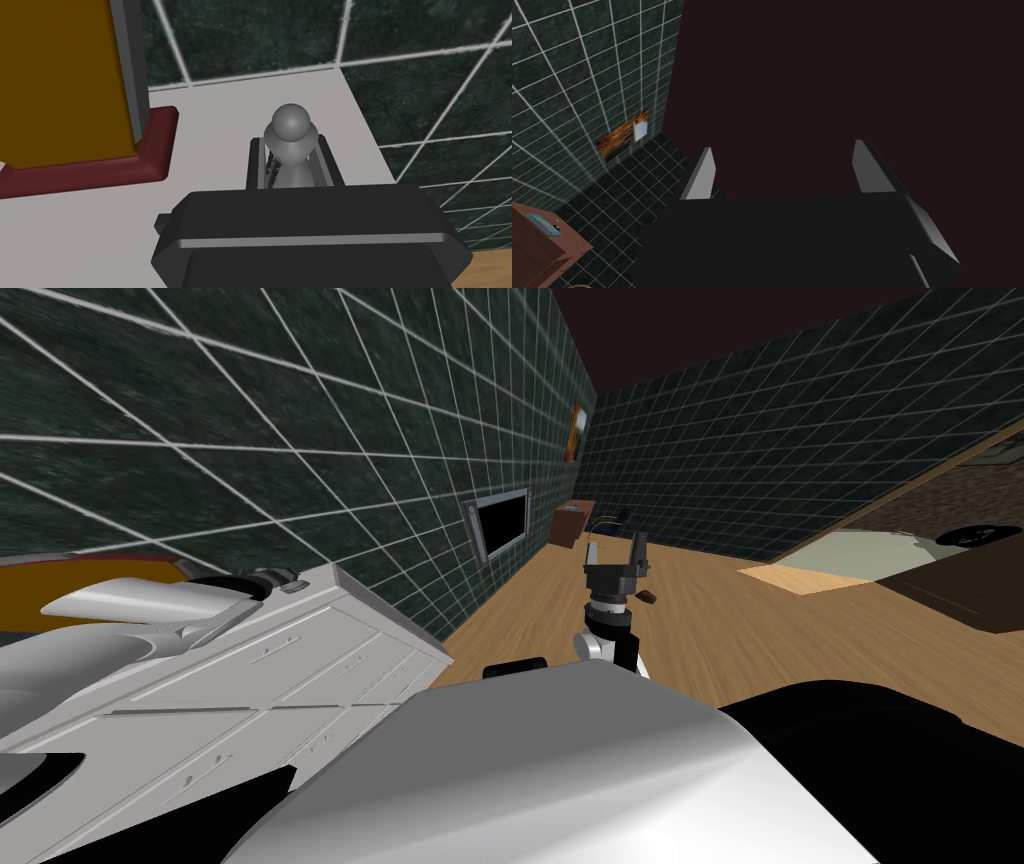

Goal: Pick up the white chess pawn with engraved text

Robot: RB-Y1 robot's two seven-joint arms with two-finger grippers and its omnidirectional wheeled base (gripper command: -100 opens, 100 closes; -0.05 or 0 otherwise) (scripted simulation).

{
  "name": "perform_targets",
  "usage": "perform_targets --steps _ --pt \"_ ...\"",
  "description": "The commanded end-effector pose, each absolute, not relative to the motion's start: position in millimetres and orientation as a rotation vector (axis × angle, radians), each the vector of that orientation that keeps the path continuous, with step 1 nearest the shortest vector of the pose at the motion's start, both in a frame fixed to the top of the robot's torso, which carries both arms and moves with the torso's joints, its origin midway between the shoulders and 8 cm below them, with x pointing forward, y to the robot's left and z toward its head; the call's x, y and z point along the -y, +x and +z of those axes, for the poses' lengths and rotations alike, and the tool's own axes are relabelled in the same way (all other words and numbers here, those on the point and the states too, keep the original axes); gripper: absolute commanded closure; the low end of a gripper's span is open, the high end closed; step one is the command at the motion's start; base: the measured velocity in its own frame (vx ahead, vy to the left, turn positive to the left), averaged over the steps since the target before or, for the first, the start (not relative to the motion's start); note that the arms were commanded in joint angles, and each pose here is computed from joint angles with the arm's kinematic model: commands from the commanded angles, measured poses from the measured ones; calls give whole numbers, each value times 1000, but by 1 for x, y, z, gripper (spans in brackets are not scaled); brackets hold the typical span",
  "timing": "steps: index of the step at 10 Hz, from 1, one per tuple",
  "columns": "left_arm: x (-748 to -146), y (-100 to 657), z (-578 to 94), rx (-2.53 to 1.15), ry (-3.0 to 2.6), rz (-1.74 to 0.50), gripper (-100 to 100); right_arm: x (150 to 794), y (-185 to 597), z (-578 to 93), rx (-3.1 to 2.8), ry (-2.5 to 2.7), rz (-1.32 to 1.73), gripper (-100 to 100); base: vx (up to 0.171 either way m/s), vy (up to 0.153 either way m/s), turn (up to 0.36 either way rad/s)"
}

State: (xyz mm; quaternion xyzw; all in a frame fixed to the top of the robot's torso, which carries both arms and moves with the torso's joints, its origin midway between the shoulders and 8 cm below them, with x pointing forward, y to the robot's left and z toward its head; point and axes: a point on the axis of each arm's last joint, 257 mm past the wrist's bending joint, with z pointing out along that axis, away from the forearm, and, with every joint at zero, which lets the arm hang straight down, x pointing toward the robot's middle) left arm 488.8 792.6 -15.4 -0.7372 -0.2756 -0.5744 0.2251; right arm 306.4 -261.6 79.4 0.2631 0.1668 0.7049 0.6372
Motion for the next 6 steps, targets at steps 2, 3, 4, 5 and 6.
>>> perform_targets --steps 2,3,4,5,6 --pt "-793 489 -15 759 -2034 -1584 100 262 306 79 -381 601 1610 0 0 0 0" --pt "-792 489 -15 759 -2034 -1585 100 262 306 79 -381 601 1610 0 0 0 0" --pt "-792 489 -15 760 -2034 -1585 0 262 306 79 -381 601 1610 0 0 0 0" --pt "-784 490 -32 742 -2067 -1559 100 262 306 79 -381 601 1610 0 15 0 -31" --pt "-787 486 -33 756 -2062 -1560 100 262 306 79 -381 601 1610 0 18 2 -27"
